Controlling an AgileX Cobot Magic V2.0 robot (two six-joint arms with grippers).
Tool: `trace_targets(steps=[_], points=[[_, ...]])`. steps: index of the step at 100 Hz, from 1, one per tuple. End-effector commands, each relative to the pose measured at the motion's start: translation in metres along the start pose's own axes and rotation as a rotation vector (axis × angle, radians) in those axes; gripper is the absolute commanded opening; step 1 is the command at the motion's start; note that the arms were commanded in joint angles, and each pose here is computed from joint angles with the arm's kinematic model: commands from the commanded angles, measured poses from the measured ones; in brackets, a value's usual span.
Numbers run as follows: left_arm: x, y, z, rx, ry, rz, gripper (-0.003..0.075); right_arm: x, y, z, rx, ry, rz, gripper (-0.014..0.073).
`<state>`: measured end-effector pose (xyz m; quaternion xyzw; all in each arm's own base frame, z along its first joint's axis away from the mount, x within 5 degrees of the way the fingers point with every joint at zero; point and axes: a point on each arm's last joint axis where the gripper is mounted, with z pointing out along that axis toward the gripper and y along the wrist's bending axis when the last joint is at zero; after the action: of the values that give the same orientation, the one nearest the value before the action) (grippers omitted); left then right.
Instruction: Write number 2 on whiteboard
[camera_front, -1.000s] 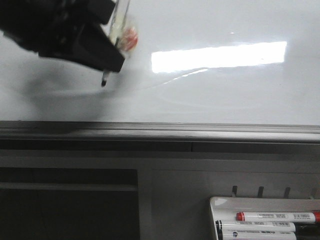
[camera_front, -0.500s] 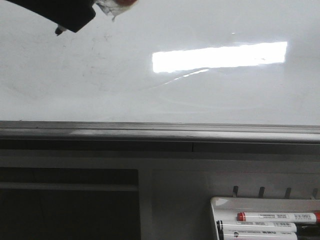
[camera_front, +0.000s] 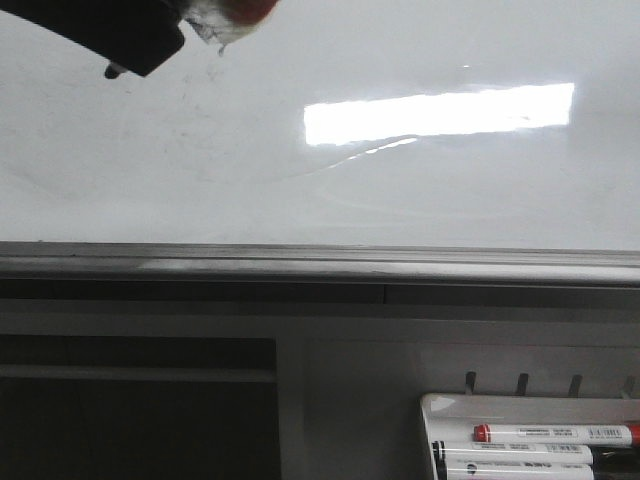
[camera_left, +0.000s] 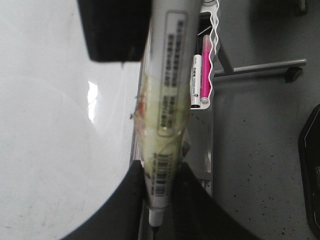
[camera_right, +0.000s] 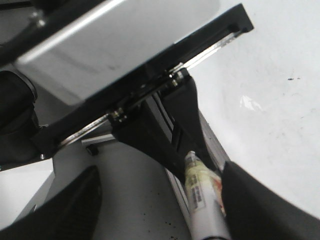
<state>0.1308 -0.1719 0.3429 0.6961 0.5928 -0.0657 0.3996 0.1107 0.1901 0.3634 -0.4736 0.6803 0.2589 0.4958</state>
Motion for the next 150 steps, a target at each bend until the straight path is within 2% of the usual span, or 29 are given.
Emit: trace_targets(steps=[1,6,18,23,40,47,52,53,54,62,67,72,84,92,104,121,129,150], points=[[-0.013,0.008,-0.013,-0.071,-0.088,-0.011,-0.002,-0.014,-0.003,-0.001,0.021,-0.078,-0.013,0.0344],[-0.013,0.008,-0.013,-0.071,-0.088,-0.011,-0.002,-0.014,-0.003,0.0,0.019,-0.071,-0.013,0.0265],[-0.013,0.008,-0.013,-0.07,-0.088,-0.018,-0.002,-0.016,-0.004,0.001,0.031,-0.102,-0.012,-0.0001],[-0.013,0.008,-0.013,-0.067,-0.089,-0.021,-0.002,-0.018,-0.004,0.0,0.037,-0.12,-0.01,-0.0078],[-0.017,0.008,-0.016,-0.074,-0.139,-0.089,-0.0001,-0.016,-0.004,0.002,0.029,-0.101,-0.005,-0.0078],[-0.018,0.009,-0.022,-0.098,-0.164,-0.123,0.009,-0.017,-0.004,0.002,0.032,-0.108,-0.005,-0.0078],[-0.019,0.01,-0.027,-0.113,-0.182,-0.16,0.0192,-0.018,-0.006,0.001,0.049,-0.127,-0.018,-0.0078],[-0.019,0.01,-0.029,-0.116,-0.185,-0.168,0.0242,-0.02,-0.006,0.001,0.053,-0.136,-0.023,-0.0078],[-0.019,0.01,-0.029,-0.118,-0.189,-0.174,0.0242,-0.02,-0.007,0.0,0.055,-0.14,-0.027,-0.0078],[-0.019,0.009,-0.043,-0.148,-0.217,-0.209,0.0416,-0.028,-0.009,-0.003,0.084,-0.176,-0.086,-0.0078],[-0.018,0.009,-0.053,-0.171,-0.241,-0.233,0.0475,-0.033,-0.012,-0.005,0.103,-0.192,-0.119,-0.0078],[-0.016,0.008,-0.064,-0.197,-0.265,-0.262,0.0494,-0.038,-0.015,-0.007,0.125,-0.201,-0.146,-0.0078],[-0.009,0.003,-0.101,-0.285,-0.345,-0.355,0.049,-0.048,-0.034,-0.011,0.215,-0.211,-0.191,-0.0078],[0.001,-0.005,-0.128,-0.372,-0.399,-0.451,0.0438,-0.051,-0.053,-0.009,0.289,-0.194,-0.182,-0.0078],[0.022,-0.021,-0.154,-0.496,-0.439,-0.584,0.0291,-0.045,-0.082,0.0,0.372,-0.11,-0.147,-0.0078],[0.048,-0.049,-0.162,-0.586,-0.451,-0.624,-0.002,-0.036,-0.106,0.023,0.421,-0.027,-0.179,-0.0078],[0.056,-0.059,-0.16,-0.607,-0.454,-0.629,-0.002,-0.033,-0.111,0.033,0.426,0.0,-0.216,-0.0078],[0.061,-0.068,-0.154,-0.562,-0.478,-0.673,-0.002,-0.029,-0.119,0.055,0.417,0.047,-0.241,-0.0078]])
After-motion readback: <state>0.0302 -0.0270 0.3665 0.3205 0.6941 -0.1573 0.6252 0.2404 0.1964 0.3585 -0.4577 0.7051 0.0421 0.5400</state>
